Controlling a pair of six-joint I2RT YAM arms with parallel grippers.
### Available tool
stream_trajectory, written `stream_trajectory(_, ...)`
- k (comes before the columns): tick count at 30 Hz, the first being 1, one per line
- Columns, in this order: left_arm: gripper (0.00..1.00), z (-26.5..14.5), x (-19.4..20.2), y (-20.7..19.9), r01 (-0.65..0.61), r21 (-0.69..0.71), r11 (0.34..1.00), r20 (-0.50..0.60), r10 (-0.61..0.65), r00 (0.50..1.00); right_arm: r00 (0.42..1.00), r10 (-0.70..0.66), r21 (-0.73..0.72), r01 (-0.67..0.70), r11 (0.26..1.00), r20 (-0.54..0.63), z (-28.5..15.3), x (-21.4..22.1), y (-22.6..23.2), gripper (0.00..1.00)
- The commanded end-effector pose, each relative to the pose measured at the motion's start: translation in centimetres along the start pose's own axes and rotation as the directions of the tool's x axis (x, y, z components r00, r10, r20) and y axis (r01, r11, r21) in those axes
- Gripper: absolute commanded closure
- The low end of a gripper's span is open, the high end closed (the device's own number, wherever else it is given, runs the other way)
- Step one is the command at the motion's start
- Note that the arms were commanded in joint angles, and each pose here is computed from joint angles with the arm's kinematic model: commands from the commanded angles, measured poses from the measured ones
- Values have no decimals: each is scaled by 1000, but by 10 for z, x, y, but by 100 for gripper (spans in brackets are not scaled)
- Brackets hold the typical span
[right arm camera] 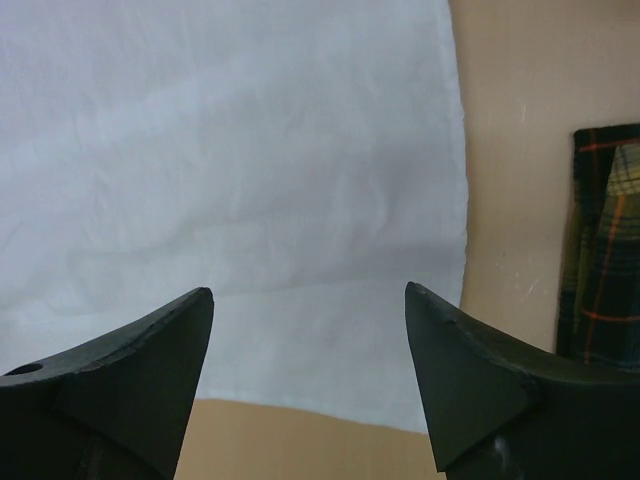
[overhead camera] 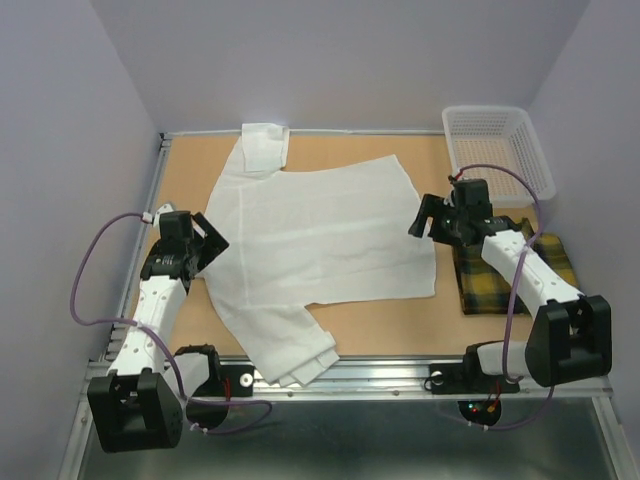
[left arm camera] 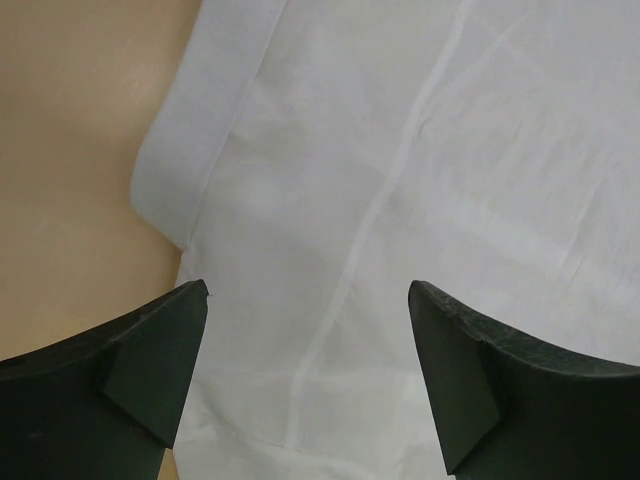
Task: Fold and stack the long sleeve shirts
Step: Flatten the shirt out
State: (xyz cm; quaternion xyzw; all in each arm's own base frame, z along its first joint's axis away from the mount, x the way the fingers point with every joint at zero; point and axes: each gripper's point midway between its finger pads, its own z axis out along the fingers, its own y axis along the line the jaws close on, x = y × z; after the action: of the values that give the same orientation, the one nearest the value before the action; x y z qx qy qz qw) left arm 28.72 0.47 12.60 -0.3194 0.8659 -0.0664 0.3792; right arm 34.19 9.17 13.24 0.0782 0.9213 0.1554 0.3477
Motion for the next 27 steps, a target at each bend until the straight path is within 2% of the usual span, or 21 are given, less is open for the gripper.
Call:
stream_trajectory(1, 9, -6, 14, 6, 36, 6, 999, -6, -36, 999, 995, 68, -77, -74, 994, -77, -5, 32, 10, 19)
stream_trajectory(10, 15, 32, 29, 12, 63, -30, 998, -43, -65, 997, 987, 92, -69, -102, 992, -133, 7, 51, 9, 29)
stream_trajectory(12, 17, 41, 36, 16, 59, -59, 997, -73, -63, 995, 974, 112, -95, -133, 987, -198, 15, 61, 15, 31)
stream_trajectory(19, 21, 66, 35, 25, 81, -112, 990, -45, -86, 995, 964, 132, -71, -152, 986, -231, 34, 67, 10, 37)
stream_trajectory(23, 21, 91, 46, 40, 49, -189, 981, -115, -71, 991, 952, 164, 26, -163, 986, -257, 52, 80, -9, 39)
stream_trajectory(27, 21, 107, 34, 37, 45, -213, 976, -120, -72, 990, 960, 164, 76, -150, 986, -227, 64, 74, -19, 42)
